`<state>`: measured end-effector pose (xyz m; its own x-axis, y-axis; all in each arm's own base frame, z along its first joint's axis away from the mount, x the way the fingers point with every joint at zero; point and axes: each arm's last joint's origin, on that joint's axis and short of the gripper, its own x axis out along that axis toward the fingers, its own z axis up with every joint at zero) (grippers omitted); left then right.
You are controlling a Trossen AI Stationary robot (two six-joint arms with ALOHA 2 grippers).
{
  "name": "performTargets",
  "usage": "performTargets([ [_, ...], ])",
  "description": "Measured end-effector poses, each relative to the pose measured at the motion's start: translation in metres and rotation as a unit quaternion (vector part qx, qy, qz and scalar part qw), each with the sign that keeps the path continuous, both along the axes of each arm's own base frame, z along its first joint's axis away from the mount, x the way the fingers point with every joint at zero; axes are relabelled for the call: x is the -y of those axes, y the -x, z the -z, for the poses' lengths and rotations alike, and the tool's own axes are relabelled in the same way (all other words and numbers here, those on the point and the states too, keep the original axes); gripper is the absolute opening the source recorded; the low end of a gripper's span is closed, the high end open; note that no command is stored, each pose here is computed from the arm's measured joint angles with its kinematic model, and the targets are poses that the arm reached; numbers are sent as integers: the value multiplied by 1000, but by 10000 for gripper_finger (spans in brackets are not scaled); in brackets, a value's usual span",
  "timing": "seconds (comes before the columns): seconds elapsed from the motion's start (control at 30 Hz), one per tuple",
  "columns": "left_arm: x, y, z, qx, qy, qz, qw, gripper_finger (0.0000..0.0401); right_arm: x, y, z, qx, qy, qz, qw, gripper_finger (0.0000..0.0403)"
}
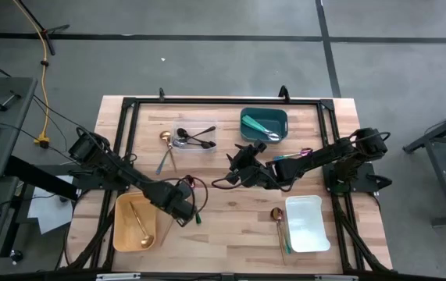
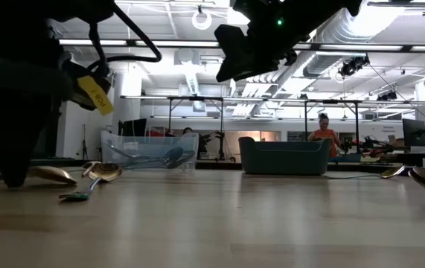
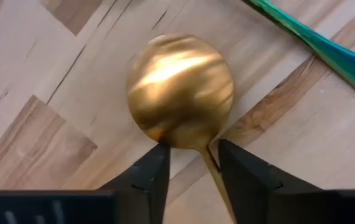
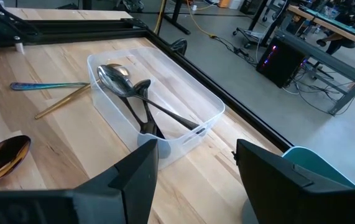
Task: Sort silverware by color (type)
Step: Put the gold spoon into the yellow bin
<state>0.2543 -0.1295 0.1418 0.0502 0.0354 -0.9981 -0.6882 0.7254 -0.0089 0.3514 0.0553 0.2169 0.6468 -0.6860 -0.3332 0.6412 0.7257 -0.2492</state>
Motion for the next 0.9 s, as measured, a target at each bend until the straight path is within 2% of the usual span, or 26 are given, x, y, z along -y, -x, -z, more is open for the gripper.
performTargets([
  [0.23,1,-2,-1,3,13,26,1000,15,0,0,0,0,0,0,1000,213],
  [0.43,1,-7,-6,11,27,52,998,13,0,0,0,-1,1,0,1000,213],
  [0.57,5,-14,-24,46,40,92,994,6,1,0,0,-1,1,1,1000,213],
  [0.67,6,-18,-48,87,43,139,986,6,2,0,0,-1,0,3,1000,213],
  [0.77,8,-18,-75,143,22,188,971,6,2,0,0,-1,1,2,1000,213],
  [0.9,11,-6,-111,207,-25,284,936,5,2,0,0,-2,2,2,1000,213],
])
